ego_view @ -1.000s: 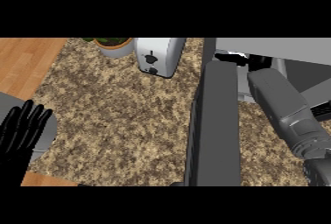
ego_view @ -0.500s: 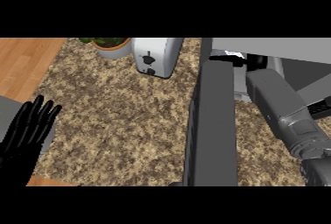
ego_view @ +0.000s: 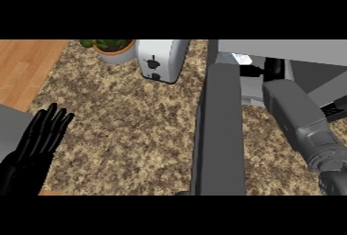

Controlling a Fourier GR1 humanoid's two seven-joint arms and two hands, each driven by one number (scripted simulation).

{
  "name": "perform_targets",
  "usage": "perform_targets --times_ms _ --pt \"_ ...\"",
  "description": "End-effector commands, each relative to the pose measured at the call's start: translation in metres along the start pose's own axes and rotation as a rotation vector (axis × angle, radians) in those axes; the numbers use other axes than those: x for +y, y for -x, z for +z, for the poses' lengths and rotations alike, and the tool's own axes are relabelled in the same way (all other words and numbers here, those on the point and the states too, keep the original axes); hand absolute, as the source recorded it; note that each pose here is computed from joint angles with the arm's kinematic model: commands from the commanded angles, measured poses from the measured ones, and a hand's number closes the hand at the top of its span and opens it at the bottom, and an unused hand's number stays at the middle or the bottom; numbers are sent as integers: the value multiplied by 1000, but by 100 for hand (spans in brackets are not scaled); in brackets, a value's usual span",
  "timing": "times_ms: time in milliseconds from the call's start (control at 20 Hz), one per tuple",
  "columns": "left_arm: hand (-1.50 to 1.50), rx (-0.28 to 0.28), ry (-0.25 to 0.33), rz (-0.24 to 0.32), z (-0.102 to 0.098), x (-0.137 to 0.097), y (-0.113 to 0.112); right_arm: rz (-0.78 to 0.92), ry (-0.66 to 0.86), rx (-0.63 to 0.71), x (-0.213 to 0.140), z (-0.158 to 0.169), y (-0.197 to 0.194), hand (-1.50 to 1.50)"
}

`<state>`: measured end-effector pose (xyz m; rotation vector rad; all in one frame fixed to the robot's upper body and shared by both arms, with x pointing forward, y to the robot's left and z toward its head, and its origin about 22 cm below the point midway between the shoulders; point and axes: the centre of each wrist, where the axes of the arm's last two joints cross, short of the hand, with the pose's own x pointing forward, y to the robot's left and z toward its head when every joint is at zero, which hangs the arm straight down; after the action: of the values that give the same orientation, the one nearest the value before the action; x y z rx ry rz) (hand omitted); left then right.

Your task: Pick up the milk, place it into the microwave and close the microwave

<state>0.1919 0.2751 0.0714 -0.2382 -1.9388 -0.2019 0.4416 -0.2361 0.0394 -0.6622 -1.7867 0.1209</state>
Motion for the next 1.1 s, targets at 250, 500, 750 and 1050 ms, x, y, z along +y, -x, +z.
perform_targets --times_ms 250,500,750,1050 --pt "-150 -10 21 18 -7 -13 1 -71 -76 -5 6 15 13 -150" --pt "-150 7 5 17 -5 -15 3 -113 -60 0 -10 20 30 -150" --pt "-150 21 38 22 -2 -28 9 -157 -74 15 -4 36 43 -150" --pt "-150 57 95 68 -10 -23 22 -264 -158 -4 3 50 52 -150"
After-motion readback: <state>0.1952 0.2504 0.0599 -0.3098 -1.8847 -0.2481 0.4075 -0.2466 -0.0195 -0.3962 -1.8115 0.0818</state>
